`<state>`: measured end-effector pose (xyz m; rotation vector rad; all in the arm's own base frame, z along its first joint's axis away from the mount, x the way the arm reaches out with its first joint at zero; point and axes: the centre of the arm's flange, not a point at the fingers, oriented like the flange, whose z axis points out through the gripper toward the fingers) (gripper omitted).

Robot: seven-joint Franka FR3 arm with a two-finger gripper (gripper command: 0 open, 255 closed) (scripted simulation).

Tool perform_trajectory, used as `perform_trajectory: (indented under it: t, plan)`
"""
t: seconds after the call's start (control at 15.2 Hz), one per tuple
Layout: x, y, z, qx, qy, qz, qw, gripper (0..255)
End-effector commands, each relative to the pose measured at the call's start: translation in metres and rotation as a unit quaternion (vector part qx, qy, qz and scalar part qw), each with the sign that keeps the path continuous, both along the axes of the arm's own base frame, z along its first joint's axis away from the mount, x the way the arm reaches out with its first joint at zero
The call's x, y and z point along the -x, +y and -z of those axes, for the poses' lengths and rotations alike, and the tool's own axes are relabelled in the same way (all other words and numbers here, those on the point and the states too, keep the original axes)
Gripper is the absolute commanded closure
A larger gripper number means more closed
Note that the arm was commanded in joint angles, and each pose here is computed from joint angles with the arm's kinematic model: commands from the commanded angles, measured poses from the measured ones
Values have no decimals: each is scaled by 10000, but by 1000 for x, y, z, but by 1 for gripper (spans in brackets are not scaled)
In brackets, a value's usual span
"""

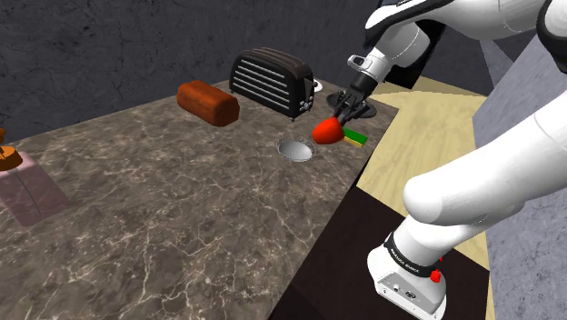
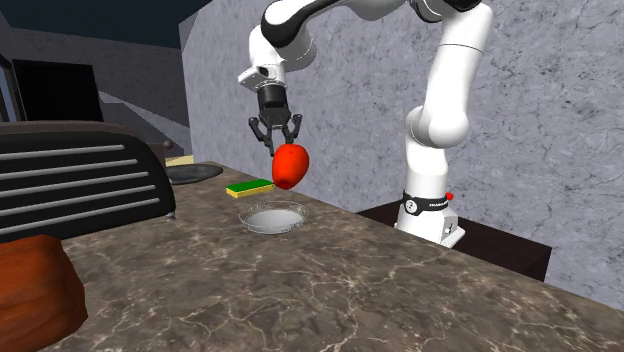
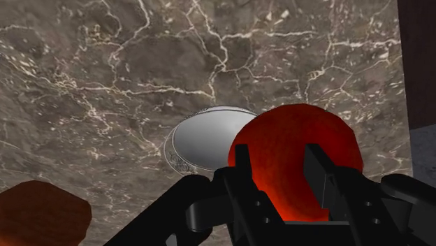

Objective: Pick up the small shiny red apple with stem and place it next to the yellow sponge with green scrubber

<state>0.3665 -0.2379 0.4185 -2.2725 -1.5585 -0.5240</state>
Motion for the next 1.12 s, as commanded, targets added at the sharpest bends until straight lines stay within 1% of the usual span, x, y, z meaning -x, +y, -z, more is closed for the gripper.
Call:
perform_trajectory:
  t: [0.0,0.92,1.06]
  plan:
    - [0,0,10,2,-2,1,10000,255]
    - [0,0,87,2,-2,1,10000,255]
    - [0,0,87,2,-2,1,10000,255]
